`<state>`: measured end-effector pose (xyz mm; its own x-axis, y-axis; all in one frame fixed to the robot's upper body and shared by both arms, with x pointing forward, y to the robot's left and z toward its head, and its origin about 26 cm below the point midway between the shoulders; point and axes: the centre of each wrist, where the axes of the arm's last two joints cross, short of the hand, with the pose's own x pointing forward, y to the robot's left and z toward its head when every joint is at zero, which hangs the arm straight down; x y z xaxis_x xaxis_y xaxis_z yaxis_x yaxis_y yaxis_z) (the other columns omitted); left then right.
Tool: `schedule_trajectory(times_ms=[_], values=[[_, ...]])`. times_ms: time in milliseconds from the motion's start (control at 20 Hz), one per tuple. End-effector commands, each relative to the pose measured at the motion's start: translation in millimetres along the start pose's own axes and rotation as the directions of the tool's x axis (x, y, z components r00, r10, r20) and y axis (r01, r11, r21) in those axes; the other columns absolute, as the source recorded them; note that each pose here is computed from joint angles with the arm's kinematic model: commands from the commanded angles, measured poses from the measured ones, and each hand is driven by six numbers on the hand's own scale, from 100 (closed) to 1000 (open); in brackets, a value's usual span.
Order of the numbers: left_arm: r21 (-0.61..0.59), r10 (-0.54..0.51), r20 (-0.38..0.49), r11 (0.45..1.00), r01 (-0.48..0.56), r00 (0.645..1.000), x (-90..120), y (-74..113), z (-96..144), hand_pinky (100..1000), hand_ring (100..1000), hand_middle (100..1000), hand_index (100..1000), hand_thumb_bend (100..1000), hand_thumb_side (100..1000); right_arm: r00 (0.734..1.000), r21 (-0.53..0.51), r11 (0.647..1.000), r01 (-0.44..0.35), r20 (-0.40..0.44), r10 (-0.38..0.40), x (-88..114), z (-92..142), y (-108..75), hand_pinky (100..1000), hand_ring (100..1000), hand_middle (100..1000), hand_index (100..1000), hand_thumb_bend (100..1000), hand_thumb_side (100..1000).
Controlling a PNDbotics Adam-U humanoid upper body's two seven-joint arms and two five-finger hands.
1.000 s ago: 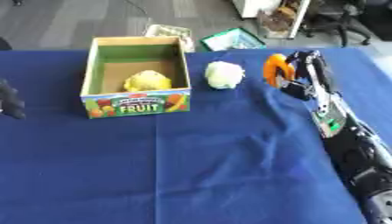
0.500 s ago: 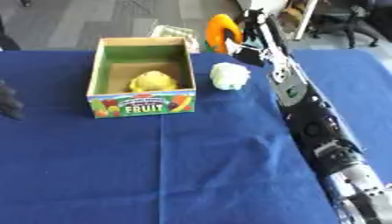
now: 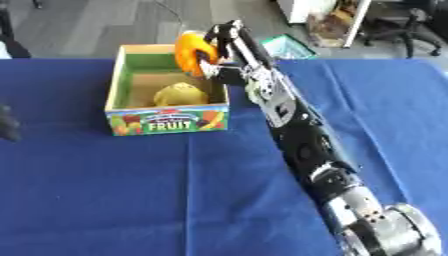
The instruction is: Pick up objects on the table and place them in the box.
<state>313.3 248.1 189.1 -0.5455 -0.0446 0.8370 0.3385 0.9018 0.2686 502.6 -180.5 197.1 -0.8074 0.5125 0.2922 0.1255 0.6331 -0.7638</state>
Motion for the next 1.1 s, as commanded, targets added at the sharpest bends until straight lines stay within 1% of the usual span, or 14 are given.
schedule_trajectory(times_ms=[50,100,150,200,250,350,400,500,750,900,950,1000,1100], values=[[-0.017,-0.001,0.036,1.0,0.002,0.999,8.9,-0.8,-4.4,572,613,603,724,376,368,0.995,0.095,0.993,-0.068,0.075,0.061,9.4,-12.6,1.7,627,528,377,495,176,100],[-0.018,-0.001,0.036,1.0,0.001,0.999,8.8,-0.9,-4.4,572,613,603,724,377,368,0.992,0.151,0.984,-0.092,0.094,0.078,10.2,-12.3,5.5,645,551,408,529,209,100],[-0.018,0.0,0.036,1.0,0.001,0.999,8.8,-0.9,-4.3,572,613,603,724,377,367,0.99,0.203,0.973,-0.113,0.11,0.092,10.2,-11.5,8.1,709,650,541,688,310,100],[-0.017,0.0,0.036,1.0,0.001,0.999,8.7,-0.9,-4.3,572,613,603,724,377,368,0.986,0.264,0.955,-0.136,0.126,0.106,9.6,-10.3,10.7,729,689,594,744,356,158],[-0.017,0.0,0.035,1.0,0.0,0.999,8.6,-1.0,-4.2,572,613,603,724,377,369,0.984,0.306,0.94,-0.151,0.135,0.115,8.8,-9.1,11.6,757,745,685,817,441,265],[-0.017,0.001,0.035,1.0,0.0,0.999,8.4,-1.1,-4.1,572,613,603,724,377,369,0.982,0.348,0.923,-0.165,0.141,0.122,7.4,-7.6,11.2,757,745,685,817,441,265],[-0.016,0.001,0.033,1.0,-0.001,0.999,8.2,-1.0,-3.9,572,613,603,724,377,369,0.984,0.34,0.926,-0.162,0.13,0.125,5.7,-6.4,8.1,780,789,760,855,478,336],[-0.013,0.0,0.031,1.0,0.0,1.0,7.8,-0.6,-3.4,572,613,603,724,376,369,0.986,0.302,0.94,-0.157,0.099,0.133,3.0,-5.1,0.2,782,791,766,854,482,336],[-0.01,-0.002,0.029,1.0,0.002,1.0,7.5,0.0,-2.7,572,614,604,724,375,369,0.988,0.174,0.973,-0.154,-0.001,0.156,-3.5,-3.1,-23.4,776,780,747,843,466,266],[-0.008,-0.005,0.025,1.0,0.005,1.0,7.0,0.6,-1.8,571,614,604,724,375,369,0.984,0.108,0.982,-0.158,-0.068,0.165,-10.5,1.4,-41.6,773,773,732,835,438,224],[-0.007,-0.006,0.025,1.0,0.006,1.0,6.9,0.8,-1.7,571,614,604,724,375,369,0.982,0.092,0.983,-0.16,-0.085,0.168,-12.5,3.0,-47.1,773,773,732,835,438,224],[-0.006,-0.007,0.023,1.0,0.007,1.0,6.8,1.1,-1.4,571,615,604,724,375,368,0.979,0.077,0.983,-0.165,-0.111,0.173,-16.1,6.4,-54.2,772,772,722,831,425,200],[-0.003,-0.01,0.022,1.0,0.01,1.0,6.8,1.8,-0.9,571,615,604,724,375,368,0.969,0.054,0.983,-0.177,-0.163,0.184,-23.6,14.4,-66.9,772,770,719,830,421,192]])
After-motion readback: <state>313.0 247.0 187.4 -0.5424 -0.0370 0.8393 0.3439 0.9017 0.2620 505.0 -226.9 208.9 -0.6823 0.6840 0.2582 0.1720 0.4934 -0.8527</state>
